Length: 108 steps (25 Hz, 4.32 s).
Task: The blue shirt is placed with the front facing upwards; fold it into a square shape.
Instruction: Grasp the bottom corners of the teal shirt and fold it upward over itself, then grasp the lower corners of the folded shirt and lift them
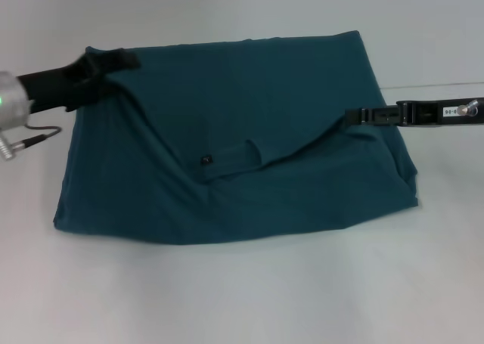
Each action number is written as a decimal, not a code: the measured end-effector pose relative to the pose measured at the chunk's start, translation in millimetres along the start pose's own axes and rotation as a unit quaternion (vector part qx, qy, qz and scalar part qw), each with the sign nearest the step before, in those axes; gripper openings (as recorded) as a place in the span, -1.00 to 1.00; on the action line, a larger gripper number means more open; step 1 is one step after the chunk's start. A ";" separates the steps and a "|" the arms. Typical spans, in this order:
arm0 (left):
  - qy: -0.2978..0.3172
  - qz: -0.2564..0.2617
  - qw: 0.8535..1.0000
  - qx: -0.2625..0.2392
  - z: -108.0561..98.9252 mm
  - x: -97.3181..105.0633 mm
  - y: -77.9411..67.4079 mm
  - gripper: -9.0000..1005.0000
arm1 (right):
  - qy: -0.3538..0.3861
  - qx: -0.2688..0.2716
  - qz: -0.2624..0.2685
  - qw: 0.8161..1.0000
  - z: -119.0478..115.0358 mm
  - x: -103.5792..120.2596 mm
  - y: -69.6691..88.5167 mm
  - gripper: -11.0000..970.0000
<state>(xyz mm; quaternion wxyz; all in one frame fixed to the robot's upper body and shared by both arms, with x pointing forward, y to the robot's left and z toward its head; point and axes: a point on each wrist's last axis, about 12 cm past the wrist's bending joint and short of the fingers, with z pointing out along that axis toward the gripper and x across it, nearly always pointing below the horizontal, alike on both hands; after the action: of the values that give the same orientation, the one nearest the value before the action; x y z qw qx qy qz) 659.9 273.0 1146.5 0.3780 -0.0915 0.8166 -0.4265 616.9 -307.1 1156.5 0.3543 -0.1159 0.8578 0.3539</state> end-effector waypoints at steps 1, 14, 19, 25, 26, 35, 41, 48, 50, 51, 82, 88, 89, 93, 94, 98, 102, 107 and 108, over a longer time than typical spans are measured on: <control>0.010 0.012 1.000 -0.014 8.0 -2.1 -3.4 0.46 | -0.001 0.001 0.001 1.000 0.1 0.0 -0.5 0.92; 0.118 -0.039 0.991 -0.059 -19.5 38.3 17.1 0.46 | 0.005 -0.003 0.004 1.000 1.1 0.8 -2.0 0.91; 0.077 -0.056 0.995 0.012 -45.6 29.8 16.7 0.46 | 0.004 -0.005 0.002 1.000 3.8 0.9 -0.4 0.91; 0.050 -0.064 0.996 0.033 -63.5 25.6 21.3 0.46 | 0.006 -0.009 0.000 1.000 6.1 -0.2 2.0 0.91; 0.048 -0.064 0.996 0.034 -64.4 25.4 21.6 0.46 | 0.006 -0.009 0.000 1.000 6.1 -0.2 2.1 0.91; 0.039 -0.058 0.997 0.040 -67.3 21.5 18.9 0.44 | 0.004 -0.011 0.001 1.000 5.8 -0.5 2.4 0.91; 0.042 -0.097 0.993 0.052 -78.3 23.8 27.3 0.43 | 0.016 -0.015 0.028 0.999 3.5 -2.0 3.4 0.91; 0.047 -0.150 0.987 0.031 -104.2 39.1 51.8 0.43 | 0.064 0.011 0.060 0.996 0.7 -10.9 3.4 0.91; 0.053 -0.155 0.986 0.026 -109.6 44.3 56.1 0.42 | 0.077 0.019 0.063 0.995 0.1 -11.7 2.6 0.91; 0.059 -0.155 0.986 0.023 -111.9 47.0 58.0 0.42 | 0.082 0.020 0.064 0.994 -0.4 -12.0 2.8 0.91; 0.088 -0.121 0.982 -0.112 -72.4 81.8 91.9 0.38 | 0.075 0.019 0.082 0.994 -8.6 -10.8 -3.0 0.91; 0.105 -0.107 0.984 -0.098 -51.7 83.6 79.7 0.37 | 0.074 0.020 0.083 0.994 -9.3 -10.5 -3.6 0.91; 0.106 -0.101 0.985 -0.094 -48.4 82.4 76.8 0.37 | 0.074 0.020 0.082 0.994 -9.3 -10.4 -3.7 0.91; 0.112 -0.094 0.985 -0.093 -45.7 79.9 74.0 0.36 | 0.074 0.019 0.082 0.994 -9.4 -10.3 -3.6 0.91; 0.112 -0.094 0.985 -0.093 -46.0 79.3 73.9 0.36 | 0.074 0.019 0.081 0.994 -9.5 -10.3 -3.6 0.91; 0.109 -0.097 0.985 -0.090 -47.6 78.6 74.1 0.17 | 0.069 0.016 0.083 0.994 -11.4 -10.8 -4.2 0.91; 0.109 -0.098 0.985 -0.090 -48.8 79.1 74.9 -0.11 | 0.071 0.012 0.079 0.994 -12.0 -10.3 -3.5 0.91; 0.123 -0.079 0.987 -0.066 -53.3 78.7 70.0 -0.61 | 0.085 -0.006 0.052 0.995 -16.0 -4.6 -2.2 0.91; 0.127 -0.073 0.988 -0.057 -54.8 78.1 68.4 -0.74 | 0.087 -0.014 0.044 0.995 -18.7 -2.7 -1.9 0.91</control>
<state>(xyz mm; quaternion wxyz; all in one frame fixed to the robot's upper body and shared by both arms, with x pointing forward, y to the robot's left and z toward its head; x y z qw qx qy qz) 579.2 312.9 1071.2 0.2336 -0.1172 0.8722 -0.4135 609.9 -321.4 1166.6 0.2609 -0.1129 0.8847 0.3696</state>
